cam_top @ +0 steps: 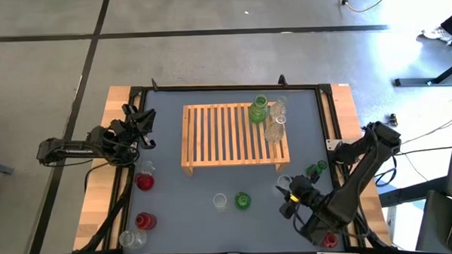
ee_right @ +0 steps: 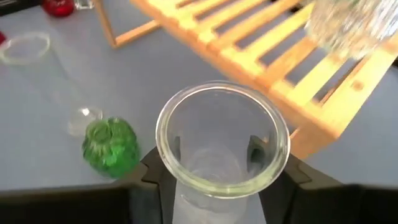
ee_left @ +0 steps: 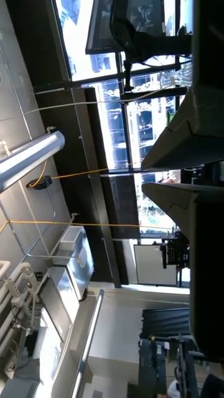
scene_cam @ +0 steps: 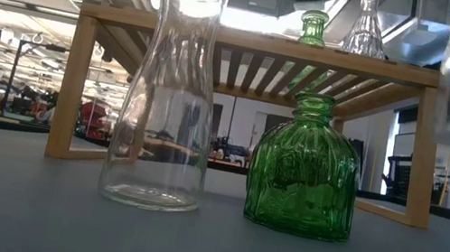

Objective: Sort vases onto shelf
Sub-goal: Put the transparent bottle on the shelf

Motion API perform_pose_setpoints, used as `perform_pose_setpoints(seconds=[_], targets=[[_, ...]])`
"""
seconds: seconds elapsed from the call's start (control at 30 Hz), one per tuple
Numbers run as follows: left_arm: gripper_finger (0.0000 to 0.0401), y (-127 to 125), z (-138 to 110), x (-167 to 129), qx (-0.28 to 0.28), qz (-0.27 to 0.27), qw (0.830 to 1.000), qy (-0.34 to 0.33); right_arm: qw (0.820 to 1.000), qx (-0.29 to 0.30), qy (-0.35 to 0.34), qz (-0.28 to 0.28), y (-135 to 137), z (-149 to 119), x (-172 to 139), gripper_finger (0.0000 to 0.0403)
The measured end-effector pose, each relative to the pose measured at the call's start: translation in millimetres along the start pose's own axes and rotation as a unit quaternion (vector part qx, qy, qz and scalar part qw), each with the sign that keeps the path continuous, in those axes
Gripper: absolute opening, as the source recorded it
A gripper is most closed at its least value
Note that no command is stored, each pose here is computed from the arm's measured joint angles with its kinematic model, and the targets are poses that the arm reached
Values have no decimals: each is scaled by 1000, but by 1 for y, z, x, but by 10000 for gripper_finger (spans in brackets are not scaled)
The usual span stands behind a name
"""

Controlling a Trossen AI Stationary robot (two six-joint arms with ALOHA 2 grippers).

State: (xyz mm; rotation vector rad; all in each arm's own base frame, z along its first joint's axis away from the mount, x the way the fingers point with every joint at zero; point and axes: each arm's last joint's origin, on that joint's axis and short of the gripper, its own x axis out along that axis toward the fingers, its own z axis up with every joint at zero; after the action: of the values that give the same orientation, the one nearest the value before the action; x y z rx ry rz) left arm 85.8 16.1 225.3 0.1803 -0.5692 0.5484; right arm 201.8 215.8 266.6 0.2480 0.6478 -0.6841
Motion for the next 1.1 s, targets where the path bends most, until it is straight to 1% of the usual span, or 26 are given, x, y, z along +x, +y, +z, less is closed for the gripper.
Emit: perform_pose_setpoints(seconds=[0.13, 0.23, 0.4, 0.57, 0.8, 1.1], targets=[[37, 0, 0, 0, 0, 0, 1000, 0, 1000, 0, 0, -13, 0, 26, -7, 143], [37, 0, 0, 0, 0, 0, 1000, 0, 1000, 6, 0, -8, 1, 43, -13, 148], [37, 0, 0, 0, 0, 0, 1000, 0, 1000, 13, -4, -3, 1, 69, -23, 148], [37, 0, 0, 0, -1, 0, 1000, -1, 999, 19, -22, -18, -6, 92, -27, 148], [37, 0, 0, 0, -1, 0, 1000, -1, 999, 16, -36, -37, -11, 120, -18, 148], [37, 0, 0, 0, -1, 1, 1000, -1, 997, 5, -21, -74, -19, 136, 3, 149]])
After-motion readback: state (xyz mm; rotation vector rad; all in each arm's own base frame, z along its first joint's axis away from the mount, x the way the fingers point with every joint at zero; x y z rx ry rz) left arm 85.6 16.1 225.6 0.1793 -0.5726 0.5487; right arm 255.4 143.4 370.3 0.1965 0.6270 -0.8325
